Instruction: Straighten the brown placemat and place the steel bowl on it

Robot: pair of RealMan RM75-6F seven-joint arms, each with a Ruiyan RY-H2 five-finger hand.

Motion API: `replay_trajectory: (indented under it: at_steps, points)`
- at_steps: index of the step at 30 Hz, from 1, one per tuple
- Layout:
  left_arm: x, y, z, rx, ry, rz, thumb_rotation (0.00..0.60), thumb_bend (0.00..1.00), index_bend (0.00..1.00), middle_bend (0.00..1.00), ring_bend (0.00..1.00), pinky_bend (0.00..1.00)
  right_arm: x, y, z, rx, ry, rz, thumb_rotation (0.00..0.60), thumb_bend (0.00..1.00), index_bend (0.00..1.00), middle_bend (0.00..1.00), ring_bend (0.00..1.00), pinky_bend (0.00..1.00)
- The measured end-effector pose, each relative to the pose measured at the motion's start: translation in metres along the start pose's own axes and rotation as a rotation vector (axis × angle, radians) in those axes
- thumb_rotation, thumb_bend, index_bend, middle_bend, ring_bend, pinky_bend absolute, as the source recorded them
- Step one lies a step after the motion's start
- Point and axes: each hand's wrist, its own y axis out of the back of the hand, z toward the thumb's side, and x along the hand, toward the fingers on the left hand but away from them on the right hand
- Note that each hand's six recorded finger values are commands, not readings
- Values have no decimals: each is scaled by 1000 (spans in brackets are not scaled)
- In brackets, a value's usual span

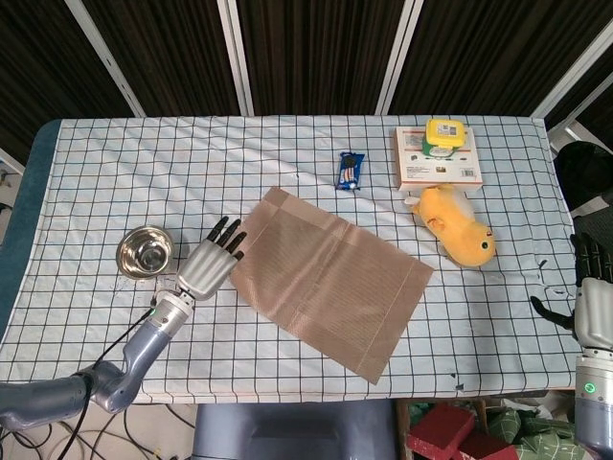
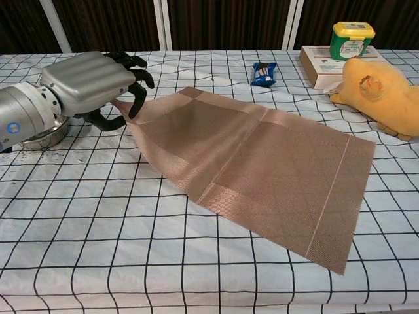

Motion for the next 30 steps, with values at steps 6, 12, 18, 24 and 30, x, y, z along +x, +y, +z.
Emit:
replay_trajectory:
  at_steps: [6, 12, 18, 24, 30]
  points:
    - [-18, 9, 30, -52, -102, 8, 600, 441, 581, 176, 37, 89, 0, 1, -1, -1, -2, -4, 600, 121, 0, 0, 0, 165]
    - [-34, 23, 68, -101, -223, 21, 600, 441, 584, 176, 36, 89, 0, 1, -1, -2, -3, -5, 600, 121, 0, 0, 0, 165]
    - [-50, 28, 92, -100, -312, 2, 600, 441, 582, 174, 37, 89, -1, 2, -2, -10, -7, -3, 600, 121, 0, 0, 0, 164]
    - [-62, 24, 99, -81, -360, -23, 600, 441, 585, 175, 36, 89, -1, 2, -2, -10, -6, -2, 600, 121, 0, 0, 0, 165]
    - [-67, 22, 97, -70, -375, -33, 600, 441, 587, 175, 36, 89, -1, 2, -2, -13, -8, -4, 600, 122, 0, 0, 0, 164]
